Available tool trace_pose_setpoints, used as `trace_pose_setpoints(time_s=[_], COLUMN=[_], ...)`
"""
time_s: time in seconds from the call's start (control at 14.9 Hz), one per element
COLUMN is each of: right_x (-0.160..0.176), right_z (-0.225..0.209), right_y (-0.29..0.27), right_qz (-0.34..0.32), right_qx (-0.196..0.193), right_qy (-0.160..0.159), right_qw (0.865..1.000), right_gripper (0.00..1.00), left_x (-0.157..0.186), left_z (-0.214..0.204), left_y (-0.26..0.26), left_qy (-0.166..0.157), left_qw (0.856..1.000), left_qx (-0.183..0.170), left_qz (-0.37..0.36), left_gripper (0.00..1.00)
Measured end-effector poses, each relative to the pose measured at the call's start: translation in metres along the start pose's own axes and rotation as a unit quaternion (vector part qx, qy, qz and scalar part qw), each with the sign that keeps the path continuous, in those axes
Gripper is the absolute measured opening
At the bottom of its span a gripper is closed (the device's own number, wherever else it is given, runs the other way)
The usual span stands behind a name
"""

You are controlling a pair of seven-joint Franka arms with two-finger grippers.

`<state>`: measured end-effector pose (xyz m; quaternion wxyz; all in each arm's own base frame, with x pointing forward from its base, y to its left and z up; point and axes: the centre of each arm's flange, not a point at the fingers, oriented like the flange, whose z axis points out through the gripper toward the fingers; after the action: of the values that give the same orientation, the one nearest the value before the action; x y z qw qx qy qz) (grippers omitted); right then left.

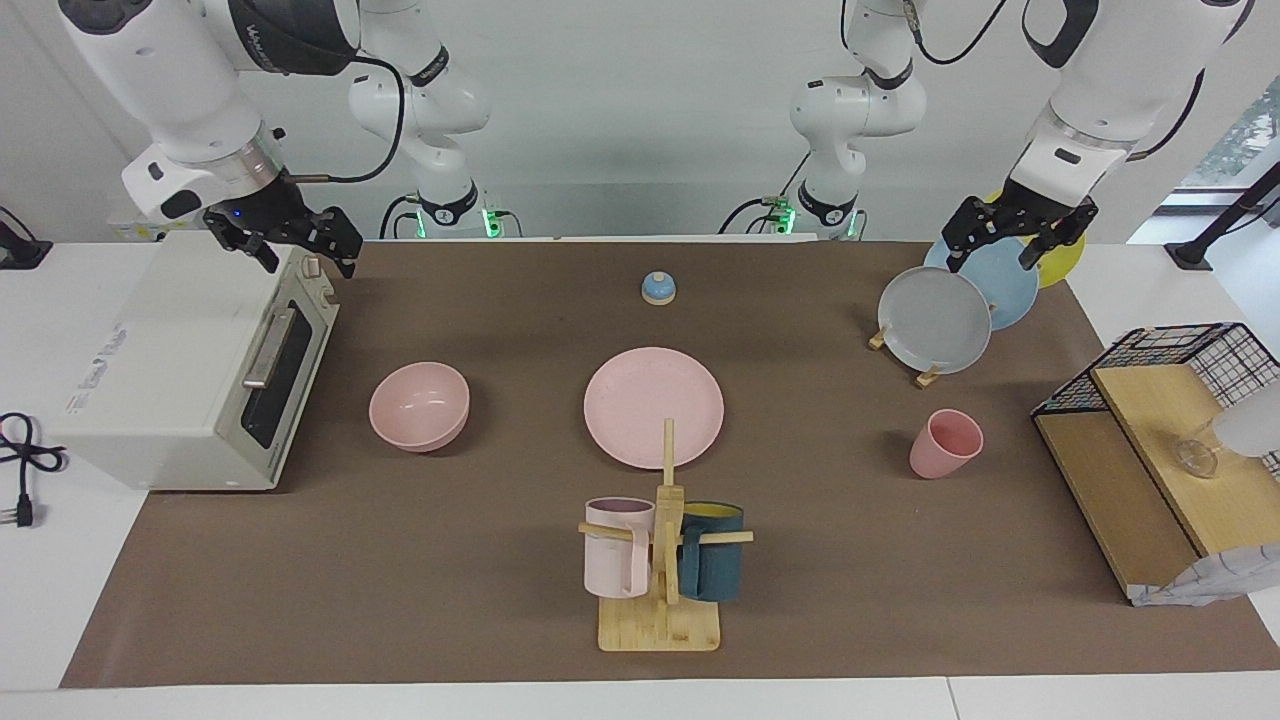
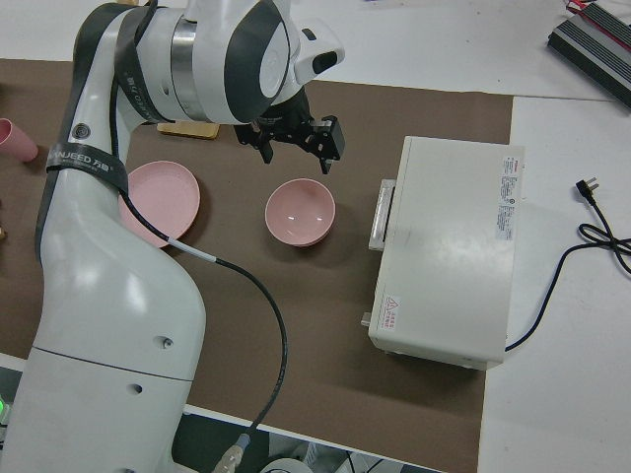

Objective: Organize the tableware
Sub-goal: 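Reach the right gripper down to grasp the pink bowl rim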

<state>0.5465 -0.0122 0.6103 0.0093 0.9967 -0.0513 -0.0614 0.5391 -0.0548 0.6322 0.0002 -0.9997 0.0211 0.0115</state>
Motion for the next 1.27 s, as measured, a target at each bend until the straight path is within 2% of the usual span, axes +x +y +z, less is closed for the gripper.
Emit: trace_pose_setpoints(time_s=[0.47, 0.6, 0.74, 0.87, 1.01, 1.27], right_x=[0.000, 0.003, 0.006, 0.010, 0.016, 0.025], right_z=[0.000, -0.001, 0.005, 0.031, 0.076, 0.181], right_y=[0.005, 0.000, -0.039, -0.094, -0.129, -0.127], right_qz=[-0.001, -0.023, -0.055, -0.066, -0.075, -0.069], right_qx=[0.000, 0.002, 0.004, 0.006, 0.010, 0.013], right_qy=[-0.001, 0.012, 0.030, 0.050, 0.064, 0.057], right_qw=[1.000, 1.000, 0.998, 0.997, 0.995, 0.996], right_gripper=[1.00, 1.00, 1.00, 1.00, 1.00, 1.00], left_x=[0.000, 0.000, 0.000, 0.000, 0.000, 0.000], left_z=[0.000, 0.000, 0.000, 0.000, 0.000, 0.000], left_y=[0.000, 0.000, 0.000, 0.000, 0.000, 0.000], left_qy=[0.000, 0.000, 0.000, 0.000, 0.000, 0.000], left_qw=[1.000, 1.000, 1.000, 1.000, 1.000, 1.000], left_qx=[0.000, 0.000, 0.000, 0.000, 0.000, 0.000], left_qz=[0.000, 0.000, 0.000, 0.000, 0.000, 0.000], left_gripper=[1.00, 1.00, 1.00, 1.00, 1.00, 1.00])
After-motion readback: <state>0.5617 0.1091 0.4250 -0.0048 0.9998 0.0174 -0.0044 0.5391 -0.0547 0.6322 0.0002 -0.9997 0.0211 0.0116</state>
